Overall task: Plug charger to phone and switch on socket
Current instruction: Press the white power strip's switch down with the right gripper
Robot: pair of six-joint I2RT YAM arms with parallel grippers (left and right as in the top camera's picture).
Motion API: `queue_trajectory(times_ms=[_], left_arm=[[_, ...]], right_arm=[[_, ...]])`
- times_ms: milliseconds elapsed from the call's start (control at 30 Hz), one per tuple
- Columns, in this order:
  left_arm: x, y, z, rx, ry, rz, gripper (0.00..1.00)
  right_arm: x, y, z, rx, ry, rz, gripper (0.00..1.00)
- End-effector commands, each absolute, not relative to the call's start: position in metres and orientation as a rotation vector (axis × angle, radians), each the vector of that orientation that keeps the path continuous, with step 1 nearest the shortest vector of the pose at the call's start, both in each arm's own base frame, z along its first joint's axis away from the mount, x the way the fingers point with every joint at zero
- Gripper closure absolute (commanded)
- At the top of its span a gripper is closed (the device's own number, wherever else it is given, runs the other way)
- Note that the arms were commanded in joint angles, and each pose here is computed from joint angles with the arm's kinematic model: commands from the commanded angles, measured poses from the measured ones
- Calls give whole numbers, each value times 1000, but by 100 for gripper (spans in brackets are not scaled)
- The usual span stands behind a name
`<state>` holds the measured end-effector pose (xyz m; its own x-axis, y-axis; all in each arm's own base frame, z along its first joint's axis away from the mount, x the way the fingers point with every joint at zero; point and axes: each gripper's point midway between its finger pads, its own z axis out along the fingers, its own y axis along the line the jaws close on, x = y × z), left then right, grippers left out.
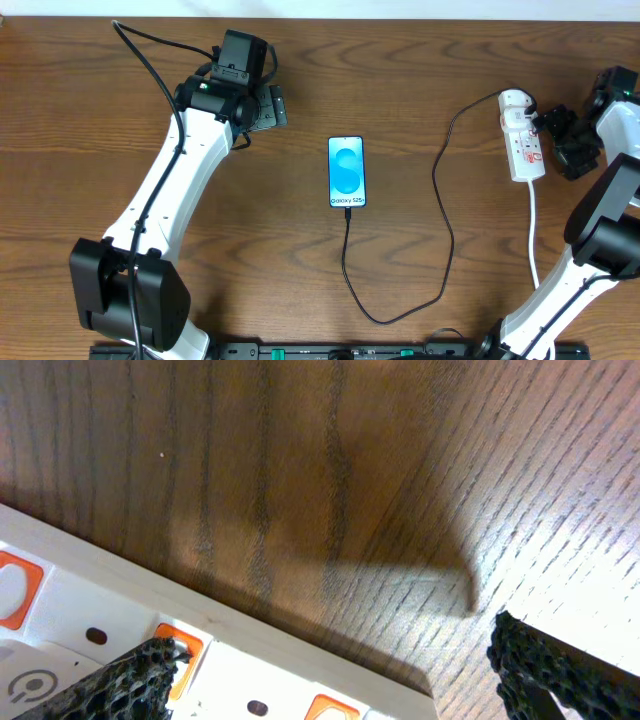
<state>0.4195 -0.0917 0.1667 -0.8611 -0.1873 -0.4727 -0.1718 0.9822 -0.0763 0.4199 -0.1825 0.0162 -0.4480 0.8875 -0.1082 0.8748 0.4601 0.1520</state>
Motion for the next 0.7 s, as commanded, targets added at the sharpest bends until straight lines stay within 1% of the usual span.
queue_trajectory(times_ms=[0, 267, 467, 567, 667], left_arm=[[421, -87, 165, -268, 2627, -11, 9], [421, -87, 165, -269, 2627, -11, 8], [421, -87, 165, -268, 2627, -11, 8], [421, -87, 165, -268, 2627, -11, 8], [421, -87, 165, -269, 2627, -11, 8]], right_arm=[[415, -143, -2, 1495, 2662, 190, 1], [413, -140, -2, 1491, 2679, 193, 1], [399, -141, 7, 1515, 2710, 173, 1], [389, -150, 24, 1539, 2694, 132, 1], [372, -167, 70, 1542, 2625, 26, 1]])
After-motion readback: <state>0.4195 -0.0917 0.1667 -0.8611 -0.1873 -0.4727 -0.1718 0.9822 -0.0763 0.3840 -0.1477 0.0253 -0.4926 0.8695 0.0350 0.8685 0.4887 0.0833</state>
